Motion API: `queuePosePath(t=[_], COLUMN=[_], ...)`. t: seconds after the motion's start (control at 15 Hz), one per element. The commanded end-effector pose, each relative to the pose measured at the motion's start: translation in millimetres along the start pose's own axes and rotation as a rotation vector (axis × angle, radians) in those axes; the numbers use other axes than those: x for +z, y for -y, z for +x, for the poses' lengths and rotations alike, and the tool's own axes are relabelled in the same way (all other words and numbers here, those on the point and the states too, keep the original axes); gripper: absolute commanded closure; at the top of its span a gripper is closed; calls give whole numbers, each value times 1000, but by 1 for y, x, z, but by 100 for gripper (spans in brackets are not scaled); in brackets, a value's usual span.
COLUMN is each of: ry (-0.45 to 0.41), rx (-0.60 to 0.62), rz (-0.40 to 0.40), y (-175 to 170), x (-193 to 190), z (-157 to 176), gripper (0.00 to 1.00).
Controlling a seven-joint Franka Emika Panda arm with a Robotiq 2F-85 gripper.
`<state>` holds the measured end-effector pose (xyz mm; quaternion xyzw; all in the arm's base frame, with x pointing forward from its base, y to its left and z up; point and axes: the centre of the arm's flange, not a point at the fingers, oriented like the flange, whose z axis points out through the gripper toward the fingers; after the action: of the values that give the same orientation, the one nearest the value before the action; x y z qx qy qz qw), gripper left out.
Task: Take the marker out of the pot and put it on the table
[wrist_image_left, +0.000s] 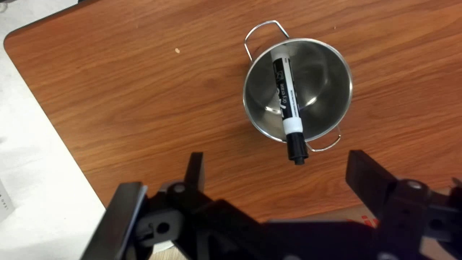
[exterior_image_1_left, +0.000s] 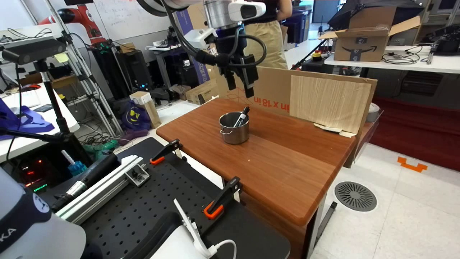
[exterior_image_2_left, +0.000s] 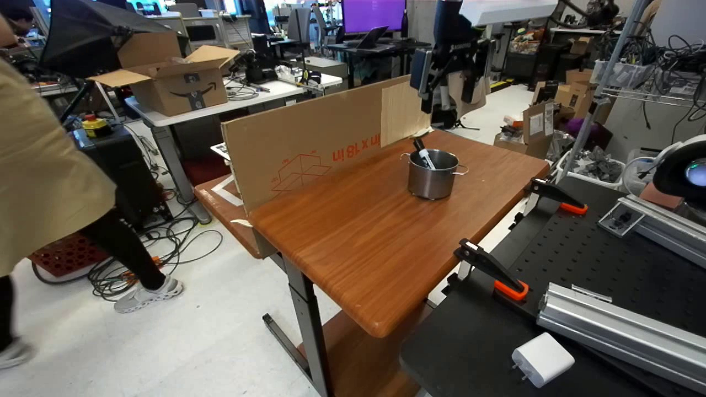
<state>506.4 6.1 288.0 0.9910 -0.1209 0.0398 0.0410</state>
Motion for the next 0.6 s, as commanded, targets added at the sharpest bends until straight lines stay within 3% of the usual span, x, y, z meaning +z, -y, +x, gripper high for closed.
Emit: queuePosePath(t=[0.0, 0.53], ry=[-18, -4], rx=[9, -2], rz=[-26, -35], y=[17, 43], x=[19, 59], z=[17, 33], gripper=[0, 0])
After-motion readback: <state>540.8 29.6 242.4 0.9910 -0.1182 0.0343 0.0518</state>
